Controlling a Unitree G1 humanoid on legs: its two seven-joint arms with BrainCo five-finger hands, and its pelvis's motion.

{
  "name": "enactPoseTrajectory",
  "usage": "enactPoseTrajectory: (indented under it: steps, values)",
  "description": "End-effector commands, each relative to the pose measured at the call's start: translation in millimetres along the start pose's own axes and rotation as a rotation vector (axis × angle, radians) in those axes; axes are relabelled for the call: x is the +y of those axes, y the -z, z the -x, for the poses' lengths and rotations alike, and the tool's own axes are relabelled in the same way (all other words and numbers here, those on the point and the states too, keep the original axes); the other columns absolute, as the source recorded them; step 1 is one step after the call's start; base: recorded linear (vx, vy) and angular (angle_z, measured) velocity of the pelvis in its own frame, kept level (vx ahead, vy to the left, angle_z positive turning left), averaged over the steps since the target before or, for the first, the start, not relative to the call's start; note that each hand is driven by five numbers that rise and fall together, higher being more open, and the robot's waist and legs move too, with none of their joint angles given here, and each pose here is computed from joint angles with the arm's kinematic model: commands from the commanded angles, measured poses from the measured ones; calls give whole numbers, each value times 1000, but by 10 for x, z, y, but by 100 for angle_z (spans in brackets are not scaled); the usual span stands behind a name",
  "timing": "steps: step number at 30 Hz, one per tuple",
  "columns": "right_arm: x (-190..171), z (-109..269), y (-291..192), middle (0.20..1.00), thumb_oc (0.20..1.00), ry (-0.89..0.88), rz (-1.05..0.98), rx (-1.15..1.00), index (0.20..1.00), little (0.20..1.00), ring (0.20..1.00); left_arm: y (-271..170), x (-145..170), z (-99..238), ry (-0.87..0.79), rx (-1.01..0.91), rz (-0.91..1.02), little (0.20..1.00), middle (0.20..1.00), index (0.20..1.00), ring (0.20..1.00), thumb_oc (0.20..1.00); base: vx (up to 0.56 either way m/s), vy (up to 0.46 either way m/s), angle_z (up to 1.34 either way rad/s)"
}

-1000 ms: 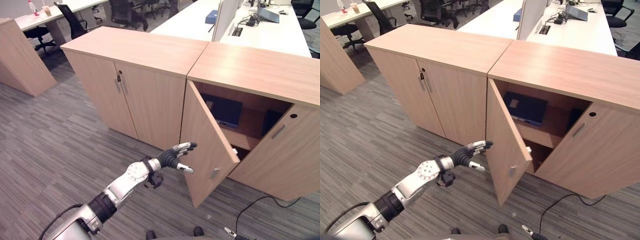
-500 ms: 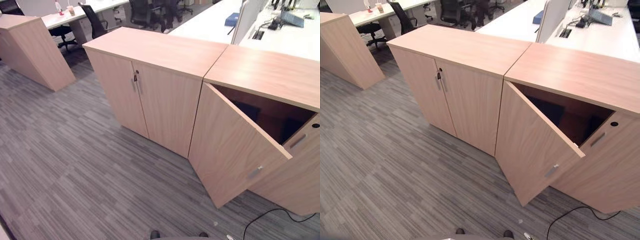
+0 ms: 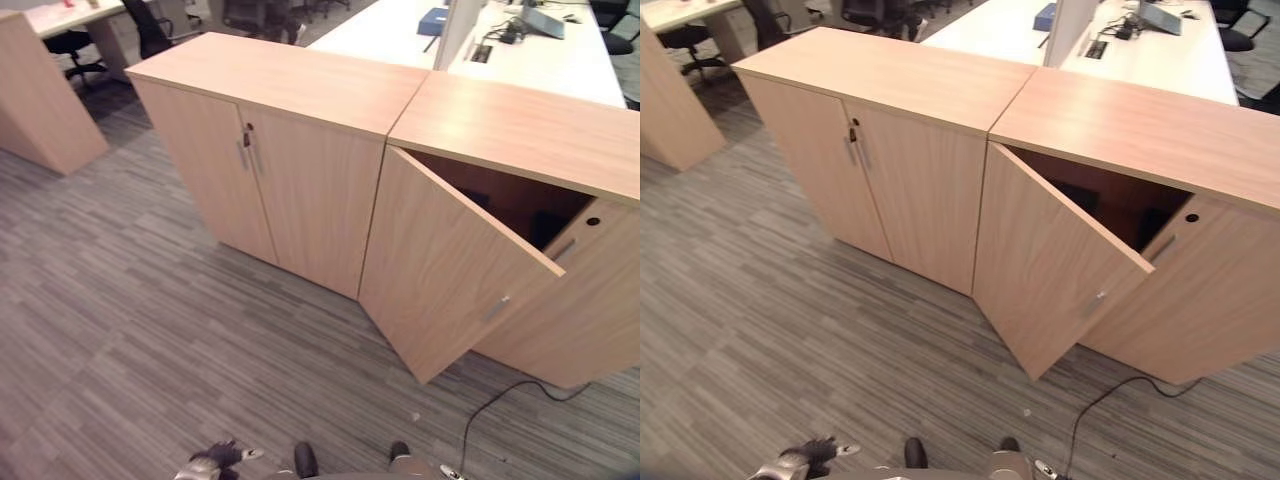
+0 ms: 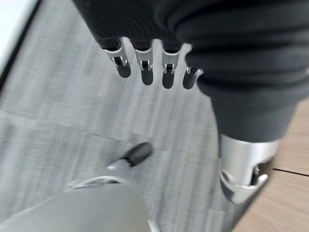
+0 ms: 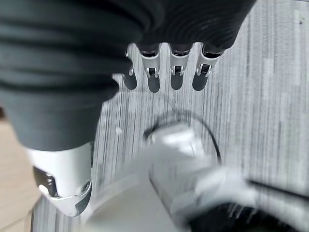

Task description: Put the empty folder in the office cabinet

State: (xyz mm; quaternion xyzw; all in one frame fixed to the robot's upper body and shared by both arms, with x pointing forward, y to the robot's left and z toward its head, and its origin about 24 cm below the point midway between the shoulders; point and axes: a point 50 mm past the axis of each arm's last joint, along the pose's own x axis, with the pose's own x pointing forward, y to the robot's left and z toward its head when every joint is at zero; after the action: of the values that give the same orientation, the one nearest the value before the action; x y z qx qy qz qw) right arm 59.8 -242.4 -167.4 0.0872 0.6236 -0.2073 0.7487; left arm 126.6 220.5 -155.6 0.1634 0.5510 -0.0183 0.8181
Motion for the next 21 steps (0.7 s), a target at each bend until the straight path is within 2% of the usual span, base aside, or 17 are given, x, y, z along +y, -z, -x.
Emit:
enactPoseTrajectory:
  steps: [1,7,19,21]
  values:
    - [54,-2,-41,1000,1000,15,4,-7,1000,1000,1000,13,116,0,-86,2,-6,1000,1000,1000,1000,1000,-31,-190,-20]
    - [147,-4,-23,1000,1000,13,25,-14,1000,1000,1000,227,47,27,-110,65,-33,1000,1000,1000,1000,1000,-86,-216,-15]
    - [-26,1,103,1000,1000,90,61,4,1000,1000,1000,573,-29,92,-109,190,42,1000,1000,1000,1000,1000,-154,-228,9]
    - [-75,5,176,1000,1000,102,78,23,1000,1000,1000,734,-55,135,-113,247,108,1000,1000,1000,1000,1000,-153,-177,14]
